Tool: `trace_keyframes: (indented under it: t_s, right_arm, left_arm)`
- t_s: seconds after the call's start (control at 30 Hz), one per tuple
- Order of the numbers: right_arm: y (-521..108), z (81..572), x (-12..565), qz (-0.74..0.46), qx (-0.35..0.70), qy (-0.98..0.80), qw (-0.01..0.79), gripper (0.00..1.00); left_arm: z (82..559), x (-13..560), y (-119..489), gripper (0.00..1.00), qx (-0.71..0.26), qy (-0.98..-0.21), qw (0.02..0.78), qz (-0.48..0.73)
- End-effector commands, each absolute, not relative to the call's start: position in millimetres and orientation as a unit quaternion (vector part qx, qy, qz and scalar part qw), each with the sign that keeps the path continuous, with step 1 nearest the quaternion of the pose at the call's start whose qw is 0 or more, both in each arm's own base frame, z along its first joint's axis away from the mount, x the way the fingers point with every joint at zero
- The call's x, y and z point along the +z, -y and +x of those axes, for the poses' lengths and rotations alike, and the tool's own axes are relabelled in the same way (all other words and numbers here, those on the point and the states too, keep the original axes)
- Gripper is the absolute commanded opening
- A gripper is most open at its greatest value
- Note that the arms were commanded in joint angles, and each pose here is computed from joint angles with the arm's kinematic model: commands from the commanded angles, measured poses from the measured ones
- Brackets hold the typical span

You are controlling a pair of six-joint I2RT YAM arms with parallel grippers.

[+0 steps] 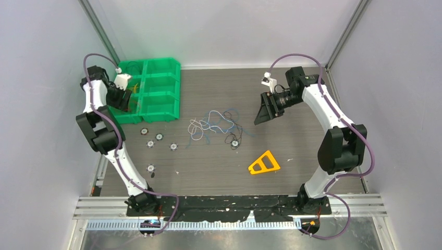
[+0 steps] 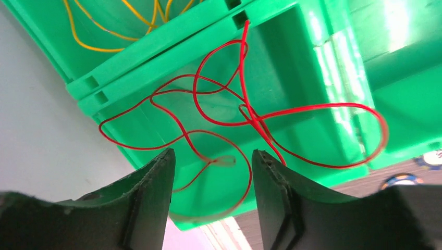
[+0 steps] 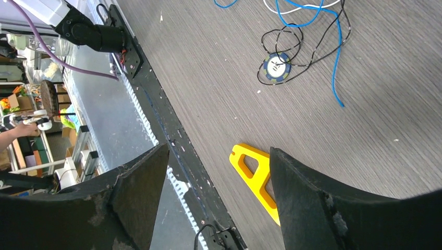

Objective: Untangle the cables

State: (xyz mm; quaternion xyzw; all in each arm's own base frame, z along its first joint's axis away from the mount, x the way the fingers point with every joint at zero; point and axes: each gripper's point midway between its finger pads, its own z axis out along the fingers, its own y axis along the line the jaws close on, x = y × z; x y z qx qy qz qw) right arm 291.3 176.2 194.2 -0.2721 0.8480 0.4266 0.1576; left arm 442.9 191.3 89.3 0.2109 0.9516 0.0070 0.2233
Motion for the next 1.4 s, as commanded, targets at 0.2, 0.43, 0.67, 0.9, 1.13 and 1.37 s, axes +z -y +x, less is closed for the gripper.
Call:
trace_keyframes:
  t_s: [0.2, 0.43, 0.67, 0.9, 1.13, 1.37]
  right_arm:
    - [-180, 286, 212, -0.299, 0.445, -0.826, 0.175, 0.76]
    - [-179, 281, 209, -0.308, 0.448, -0.821, 0.175, 0.76]
    - [-179, 278, 207, -0.309, 0.45, -0.82, 0.171, 0.76]
    - [-179, 275, 204, -0.304, 0.454, -0.821, 0.165, 0.76]
    - [-177, 275, 202, -0.302, 0.45, -0.824, 0.164, 0.75]
    - [-175, 277, 201, -0.299, 0.445, -0.828, 0.164, 0.75]
  left_arm:
    - [419, 215, -162, 0.71, 0.014, -0.929, 0.314, 0.196]
    - [412, 200, -126, 0.81, -0.039, -0.934, 0.294, 0.202]
    - [430, 159, -103, 0.81, -0.036, -0.95, 0.259, 0.171]
    - [462, 143, -132, 0.64, 0.024, -0.956, 0.274, 0.103]
    - [467, 114, -163, 0.34, 0.045, -0.969, 0.234, 0.071]
    - [469, 102, -200, 0.16, 0.106, -0.973, 0.204, 0.035]
